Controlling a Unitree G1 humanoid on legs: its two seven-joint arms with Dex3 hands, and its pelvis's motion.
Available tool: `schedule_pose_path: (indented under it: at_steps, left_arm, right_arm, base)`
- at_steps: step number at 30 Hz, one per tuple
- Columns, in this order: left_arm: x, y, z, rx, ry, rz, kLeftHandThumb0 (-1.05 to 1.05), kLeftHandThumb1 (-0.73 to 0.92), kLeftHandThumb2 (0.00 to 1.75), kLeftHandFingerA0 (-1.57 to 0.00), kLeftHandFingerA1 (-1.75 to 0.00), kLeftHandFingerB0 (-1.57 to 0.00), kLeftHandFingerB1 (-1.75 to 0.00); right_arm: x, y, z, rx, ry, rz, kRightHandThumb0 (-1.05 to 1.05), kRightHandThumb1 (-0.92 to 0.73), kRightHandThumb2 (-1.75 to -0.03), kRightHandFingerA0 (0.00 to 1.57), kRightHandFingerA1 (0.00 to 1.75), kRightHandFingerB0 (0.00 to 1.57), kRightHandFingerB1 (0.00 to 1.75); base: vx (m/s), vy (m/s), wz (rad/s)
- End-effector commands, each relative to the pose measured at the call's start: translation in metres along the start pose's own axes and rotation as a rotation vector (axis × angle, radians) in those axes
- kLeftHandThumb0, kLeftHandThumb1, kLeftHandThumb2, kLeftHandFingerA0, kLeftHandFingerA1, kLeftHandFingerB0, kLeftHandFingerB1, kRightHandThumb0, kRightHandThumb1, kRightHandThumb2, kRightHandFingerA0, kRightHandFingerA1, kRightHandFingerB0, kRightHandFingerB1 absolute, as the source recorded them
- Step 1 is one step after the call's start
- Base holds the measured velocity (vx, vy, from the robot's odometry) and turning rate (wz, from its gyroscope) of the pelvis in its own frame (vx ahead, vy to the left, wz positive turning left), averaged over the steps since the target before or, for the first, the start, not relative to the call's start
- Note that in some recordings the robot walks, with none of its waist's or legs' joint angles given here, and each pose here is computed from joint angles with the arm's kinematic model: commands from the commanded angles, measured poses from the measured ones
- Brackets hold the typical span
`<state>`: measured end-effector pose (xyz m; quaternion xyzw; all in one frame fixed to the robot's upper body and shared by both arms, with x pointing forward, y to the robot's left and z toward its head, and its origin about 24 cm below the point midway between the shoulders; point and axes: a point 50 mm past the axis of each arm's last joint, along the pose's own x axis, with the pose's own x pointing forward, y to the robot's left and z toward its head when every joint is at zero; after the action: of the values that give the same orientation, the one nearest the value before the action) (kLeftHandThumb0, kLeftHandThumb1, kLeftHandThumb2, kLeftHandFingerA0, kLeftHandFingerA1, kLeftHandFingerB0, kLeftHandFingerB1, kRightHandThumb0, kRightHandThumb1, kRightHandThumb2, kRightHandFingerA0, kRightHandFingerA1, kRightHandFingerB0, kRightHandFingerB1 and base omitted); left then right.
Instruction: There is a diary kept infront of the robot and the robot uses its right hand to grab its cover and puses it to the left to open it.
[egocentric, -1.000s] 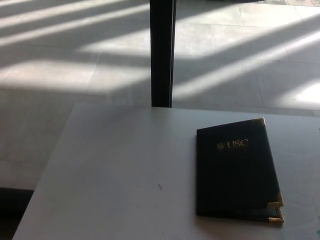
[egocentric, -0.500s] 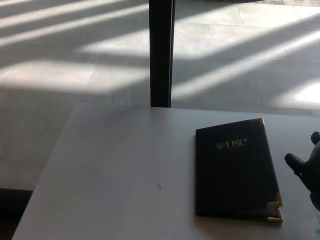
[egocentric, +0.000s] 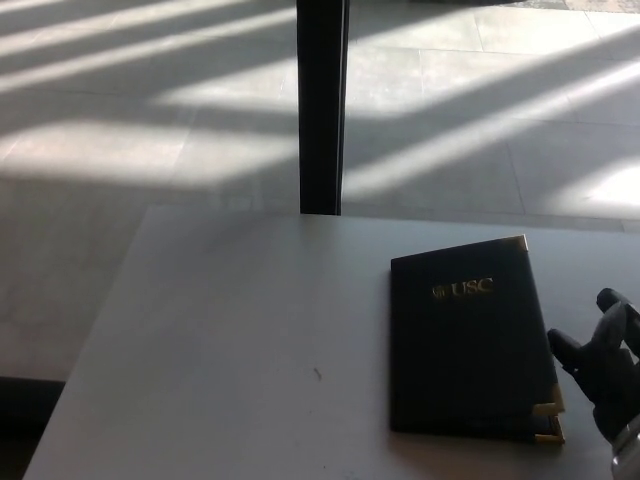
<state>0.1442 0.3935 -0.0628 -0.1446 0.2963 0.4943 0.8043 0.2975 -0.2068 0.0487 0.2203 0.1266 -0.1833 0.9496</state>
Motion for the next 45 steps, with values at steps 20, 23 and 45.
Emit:
schedule_pose_path:
  at_steps: [20, 23, 45]
  left_arm:
    - [0.001, 0.007, 0.009, 0.023, -0.038, 0.025, -0.87, 0.92, 0.94, -0.46, -1.14, -0.41, -0.93]
    - [0.001, 0.007, 0.008, 0.035, -0.043, 0.024, -0.87, 0.92, 0.95, -0.47, -1.12, -0.42, -0.92]
    - [0.001, 0.006, 0.016, 0.074, -0.063, 0.022, -0.86, 0.92, 0.98, -0.45, -1.12, -0.4, -0.91]
  right_arm:
    - [-0.019, 0.044, -0.035, 0.023, 0.09, 0.073, -0.61, -0.71, -0.99, 0.43, 0.63, 0.28, 0.54]
    - [-0.027, 0.064, -0.034, 0.035, 0.075, 0.124, -0.47, -0.63, -1.08, 0.47, 0.68, 0.19, 0.52]
    - [-0.07, 0.147, -0.013, 0.069, 0.037, 0.428, -0.59, -0.91, -0.67, 0.45, 0.62, 0.31, 0.46]
  base:
    - [0.0, 0.0, 0.0]
    - [0.0, 0.0, 0.0]
    - [0.0, 0.0, 0.0]
